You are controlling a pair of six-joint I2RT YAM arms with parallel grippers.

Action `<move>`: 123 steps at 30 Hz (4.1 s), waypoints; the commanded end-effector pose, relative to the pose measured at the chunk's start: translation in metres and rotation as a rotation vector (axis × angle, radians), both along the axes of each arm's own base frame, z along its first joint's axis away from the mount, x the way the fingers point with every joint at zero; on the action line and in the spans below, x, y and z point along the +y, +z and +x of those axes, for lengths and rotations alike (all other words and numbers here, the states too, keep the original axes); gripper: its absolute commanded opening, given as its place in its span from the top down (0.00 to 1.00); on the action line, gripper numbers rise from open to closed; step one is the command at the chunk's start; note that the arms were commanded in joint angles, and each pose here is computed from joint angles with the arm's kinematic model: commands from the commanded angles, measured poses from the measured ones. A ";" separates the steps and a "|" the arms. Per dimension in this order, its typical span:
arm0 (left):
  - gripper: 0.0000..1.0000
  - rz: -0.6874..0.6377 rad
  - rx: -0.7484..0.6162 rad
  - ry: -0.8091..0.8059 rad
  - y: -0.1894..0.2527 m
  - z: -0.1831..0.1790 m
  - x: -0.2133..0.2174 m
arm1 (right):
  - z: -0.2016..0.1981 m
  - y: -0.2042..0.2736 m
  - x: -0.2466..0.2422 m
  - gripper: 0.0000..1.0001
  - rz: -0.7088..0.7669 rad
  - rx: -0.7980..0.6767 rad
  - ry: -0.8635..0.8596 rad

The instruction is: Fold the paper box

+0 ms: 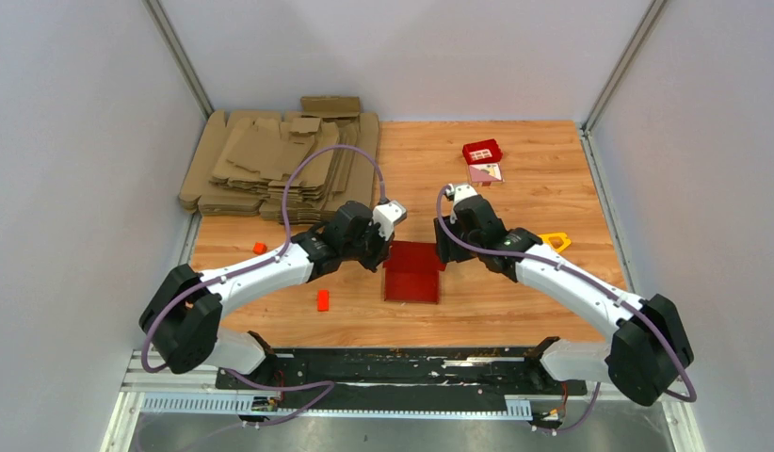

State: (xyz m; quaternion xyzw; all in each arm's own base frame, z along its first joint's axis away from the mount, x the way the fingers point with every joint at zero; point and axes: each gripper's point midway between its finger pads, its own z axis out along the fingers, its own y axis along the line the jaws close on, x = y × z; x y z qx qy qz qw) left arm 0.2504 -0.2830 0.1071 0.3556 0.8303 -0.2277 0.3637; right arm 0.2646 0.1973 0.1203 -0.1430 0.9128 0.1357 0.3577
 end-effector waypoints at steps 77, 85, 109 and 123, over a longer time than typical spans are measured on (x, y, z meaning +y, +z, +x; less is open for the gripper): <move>0.91 -0.458 -0.171 0.522 0.007 0.021 -0.034 | 0.008 -0.017 0.032 0.76 0.327 -0.078 -0.194; 0.90 -0.490 -0.128 0.527 -0.008 0.000 -0.030 | -0.008 -0.019 0.026 0.78 0.348 -0.085 -0.212; 0.87 -0.499 -0.143 0.502 -0.030 -0.022 -0.035 | -0.017 -0.040 0.016 0.81 0.308 -0.104 -0.198; 0.90 -0.398 -0.169 0.474 -0.027 -0.019 -0.038 | -0.013 -0.019 0.018 0.77 0.265 -0.116 -0.162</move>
